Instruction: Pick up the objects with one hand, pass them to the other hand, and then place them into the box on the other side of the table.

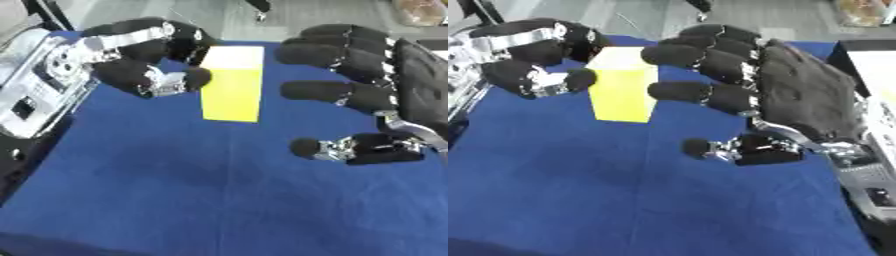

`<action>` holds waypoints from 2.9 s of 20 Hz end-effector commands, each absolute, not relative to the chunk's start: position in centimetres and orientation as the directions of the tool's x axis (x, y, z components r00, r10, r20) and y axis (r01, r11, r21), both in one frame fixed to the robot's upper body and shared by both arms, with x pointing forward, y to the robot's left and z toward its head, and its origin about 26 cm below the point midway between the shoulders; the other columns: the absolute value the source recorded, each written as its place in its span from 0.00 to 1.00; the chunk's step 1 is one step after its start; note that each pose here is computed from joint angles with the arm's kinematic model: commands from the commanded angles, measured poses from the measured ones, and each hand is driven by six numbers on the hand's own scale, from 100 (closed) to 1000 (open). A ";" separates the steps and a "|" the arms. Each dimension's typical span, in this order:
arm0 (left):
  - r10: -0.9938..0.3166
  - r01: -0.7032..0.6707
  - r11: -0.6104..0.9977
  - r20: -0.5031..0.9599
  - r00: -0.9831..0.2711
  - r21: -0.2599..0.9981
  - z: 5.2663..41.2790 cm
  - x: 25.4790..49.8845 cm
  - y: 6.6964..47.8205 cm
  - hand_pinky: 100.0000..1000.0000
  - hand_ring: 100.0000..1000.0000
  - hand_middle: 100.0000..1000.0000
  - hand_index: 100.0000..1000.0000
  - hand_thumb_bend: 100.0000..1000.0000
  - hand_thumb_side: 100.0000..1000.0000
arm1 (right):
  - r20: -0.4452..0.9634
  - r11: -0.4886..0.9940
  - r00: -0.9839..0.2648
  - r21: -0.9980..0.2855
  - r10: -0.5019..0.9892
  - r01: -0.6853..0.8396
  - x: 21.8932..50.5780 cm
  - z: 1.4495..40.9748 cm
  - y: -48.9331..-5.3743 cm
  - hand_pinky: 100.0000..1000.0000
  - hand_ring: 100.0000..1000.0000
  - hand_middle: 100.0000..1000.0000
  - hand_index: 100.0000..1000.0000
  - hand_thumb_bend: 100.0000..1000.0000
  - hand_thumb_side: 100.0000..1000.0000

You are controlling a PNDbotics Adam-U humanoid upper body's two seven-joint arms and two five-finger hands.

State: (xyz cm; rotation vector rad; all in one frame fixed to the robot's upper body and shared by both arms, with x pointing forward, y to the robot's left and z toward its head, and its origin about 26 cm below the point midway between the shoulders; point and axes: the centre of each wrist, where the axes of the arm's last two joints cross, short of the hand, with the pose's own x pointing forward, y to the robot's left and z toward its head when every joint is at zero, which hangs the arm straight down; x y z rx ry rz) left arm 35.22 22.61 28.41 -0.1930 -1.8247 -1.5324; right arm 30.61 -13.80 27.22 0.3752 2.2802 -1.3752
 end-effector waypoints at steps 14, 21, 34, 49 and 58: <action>-0.290 0.558 0.211 0.596 -0.749 0.803 29.5 34.9 20.6 0.67 0.47 0.38 0.61 0.00 0.54 | -0.561 0.502 -0.826 -0.730 -0.053 0.463 29.5 28.7 -12.5 0.85 0.89 0.94 0.88 0.45 0.02; -0.269 0.556 0.218 0.597 -0.756 0.802 29.9 34.8 20.2 0.67 0.47 0.38 0.61 0.00 0.53 | -0.553 0.494 -0.831 -0.740 -0.059 0.457 29.6 28.5 -12.4 0.85 0.89 0.94 0.89 0.44 0.02; -0.239 0.598 0.211 0.634 -0.735 0.773 30.4 34.3 19.2 0.66 0.47 0.37 0.59 0.00 0.55 | -0.569 0.469 -0.821 -0.736 -0.039 0.488 29.6 28.5 -12.2 0.84 0.88 0.94 0.88 0.40 0.00; -0.239 0.624 0.220 0.661 -0.711 0.750 30.7 33.7 18.6 0.66 0.47 0.37 0.59 0.00 0.56 | -0.585 0.453 -0.811 -0.722 0.004 0.523 29.3 28.4 -13.1 0.83 0.86 0.93 0.87 0.37 0.00; -0.238 0.630 0.217 0.666 -0.707 0.746 30.8 33.4 18.5 0.65 0.47 0.37 0.59 0.00 0.57 | -0.596 0.474 -0.802 -0.697 0.033 0.538 29.3 28.5 -13.2 0.76 0.79 0.89 0.85 0.26 0.00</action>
